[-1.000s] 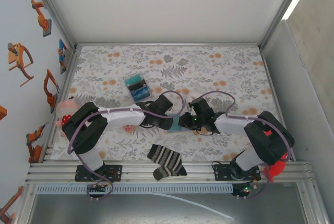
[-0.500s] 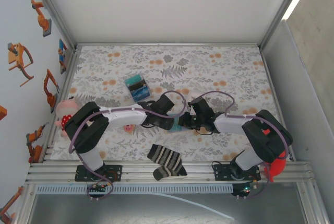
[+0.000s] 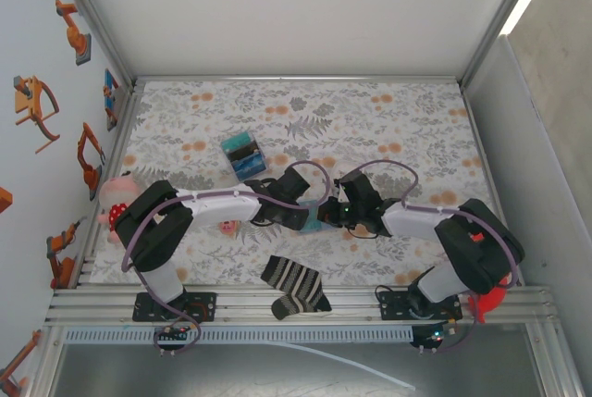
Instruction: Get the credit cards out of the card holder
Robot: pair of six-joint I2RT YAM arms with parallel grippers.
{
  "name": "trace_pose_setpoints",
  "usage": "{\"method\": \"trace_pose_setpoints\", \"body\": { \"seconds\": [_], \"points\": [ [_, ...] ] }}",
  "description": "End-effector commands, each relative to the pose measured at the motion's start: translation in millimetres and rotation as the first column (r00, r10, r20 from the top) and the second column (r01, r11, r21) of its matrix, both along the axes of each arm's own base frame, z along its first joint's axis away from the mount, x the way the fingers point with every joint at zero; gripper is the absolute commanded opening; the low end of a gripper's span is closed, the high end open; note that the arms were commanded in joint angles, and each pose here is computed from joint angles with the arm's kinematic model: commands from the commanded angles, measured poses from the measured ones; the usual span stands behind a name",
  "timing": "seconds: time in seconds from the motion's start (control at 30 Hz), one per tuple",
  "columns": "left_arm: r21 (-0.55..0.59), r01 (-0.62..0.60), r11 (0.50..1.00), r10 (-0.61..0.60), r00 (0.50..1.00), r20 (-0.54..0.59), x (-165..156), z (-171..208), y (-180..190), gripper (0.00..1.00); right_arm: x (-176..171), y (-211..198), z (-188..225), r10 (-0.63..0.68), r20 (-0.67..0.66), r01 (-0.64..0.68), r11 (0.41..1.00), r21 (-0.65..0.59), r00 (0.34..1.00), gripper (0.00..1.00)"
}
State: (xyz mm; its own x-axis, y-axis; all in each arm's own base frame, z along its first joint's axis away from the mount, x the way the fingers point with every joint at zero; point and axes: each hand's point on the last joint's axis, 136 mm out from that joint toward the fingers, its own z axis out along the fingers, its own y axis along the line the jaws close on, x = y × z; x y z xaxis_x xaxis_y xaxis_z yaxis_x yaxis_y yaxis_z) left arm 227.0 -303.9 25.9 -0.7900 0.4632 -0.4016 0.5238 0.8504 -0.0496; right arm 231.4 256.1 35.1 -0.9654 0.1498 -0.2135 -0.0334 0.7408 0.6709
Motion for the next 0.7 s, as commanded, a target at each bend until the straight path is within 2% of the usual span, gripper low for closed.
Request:
{"method": "trace_pose_setpoints", "body": {
  "seconds": [0.0,0.2,0.47,0.67],
  "points": [
    [0.088,0.024,0.996,-0.023,1.0,-0.015,-6,-6,16,0.62,1,-16,-6,-0.02,0.002,0.02,0.996,-0.085,1.0,0.0],
    [0.082,0.028,0.996,-0.028,1.0,-0.003,-3,-5,14,0.62,1,-26,-1,-0.026,0.015,0.028,0.991,-0.132,1.0,0.0],
    [0.069,0.031,0.997,-0.033,0.999,0.019,1,3,12,0.61,2,-31,3,-0.028,0.027,0.031,0.991,-0.133,0.999,0.0],
    [0.03,0.04,0.999,-0.042,0.997,0.066,8,27,3,0.64,2,-30,5,-0.027,0.026,0.03,0.992,-0.126,0.999,0.0]
  ]
}}
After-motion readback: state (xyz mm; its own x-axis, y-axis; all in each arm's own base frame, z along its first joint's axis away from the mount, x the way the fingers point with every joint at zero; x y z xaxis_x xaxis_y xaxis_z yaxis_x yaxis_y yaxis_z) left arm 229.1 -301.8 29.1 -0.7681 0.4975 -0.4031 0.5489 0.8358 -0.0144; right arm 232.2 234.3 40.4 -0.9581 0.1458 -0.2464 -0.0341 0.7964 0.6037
